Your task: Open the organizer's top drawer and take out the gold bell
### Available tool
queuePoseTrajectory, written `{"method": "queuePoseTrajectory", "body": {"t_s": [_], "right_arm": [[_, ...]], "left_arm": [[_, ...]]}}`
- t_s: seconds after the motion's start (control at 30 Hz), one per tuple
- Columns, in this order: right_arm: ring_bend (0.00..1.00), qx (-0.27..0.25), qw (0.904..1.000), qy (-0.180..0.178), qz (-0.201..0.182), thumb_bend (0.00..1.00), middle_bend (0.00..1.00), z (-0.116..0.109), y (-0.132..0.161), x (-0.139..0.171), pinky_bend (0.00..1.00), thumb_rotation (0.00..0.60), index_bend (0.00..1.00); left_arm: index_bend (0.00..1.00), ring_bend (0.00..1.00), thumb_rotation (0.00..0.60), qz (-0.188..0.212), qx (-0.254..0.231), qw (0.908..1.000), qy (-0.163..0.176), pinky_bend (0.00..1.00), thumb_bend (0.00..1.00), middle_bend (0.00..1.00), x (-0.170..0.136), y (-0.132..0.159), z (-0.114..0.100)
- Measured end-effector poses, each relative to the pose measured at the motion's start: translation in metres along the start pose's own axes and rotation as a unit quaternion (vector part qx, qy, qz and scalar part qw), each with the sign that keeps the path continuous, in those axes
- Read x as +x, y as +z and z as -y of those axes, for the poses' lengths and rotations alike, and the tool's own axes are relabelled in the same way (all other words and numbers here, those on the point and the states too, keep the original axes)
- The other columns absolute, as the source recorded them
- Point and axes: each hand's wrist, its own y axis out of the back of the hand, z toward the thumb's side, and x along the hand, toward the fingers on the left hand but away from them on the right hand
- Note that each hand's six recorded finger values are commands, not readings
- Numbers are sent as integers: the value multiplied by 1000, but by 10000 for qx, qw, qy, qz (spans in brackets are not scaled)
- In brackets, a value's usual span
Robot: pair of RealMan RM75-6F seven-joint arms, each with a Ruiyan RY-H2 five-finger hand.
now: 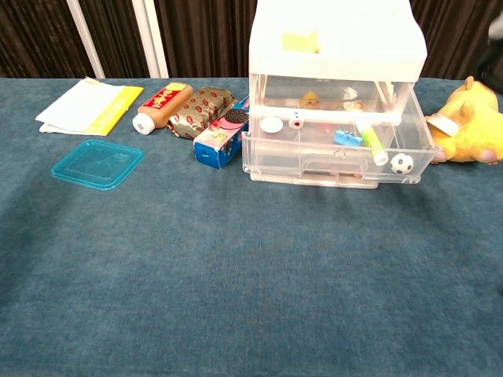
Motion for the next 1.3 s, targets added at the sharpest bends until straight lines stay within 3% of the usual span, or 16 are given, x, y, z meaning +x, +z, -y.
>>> {"method": "queuePoseTrajectory", "body": {"t_s": [0.2, 0.63, 1.3], "right_arm": [[1000, -155, 9996, 188, -152, 254, 972, 28, 16, -7, 1000, 600, 681], [1000, -529, 9971, 106, -528, 255, 972, 52, 63, -35, 1000, 600, 690], [1000, -387, 9971, 360, -546, 255, 971, 87, 90, -68, 1000, 600, 691]], "left_arm": [[73, 0, 600, 1, 11, 10000, -16, 0, 422, 5, 0, 0, 1], [73, 0, 600, -6, 9, 10000, -25, 0, 422, 5, 0, -1, 2], [73, 0, 600, 2, 20, 10000, -47, 0, 422, 5, 1, -1, 3]]}}
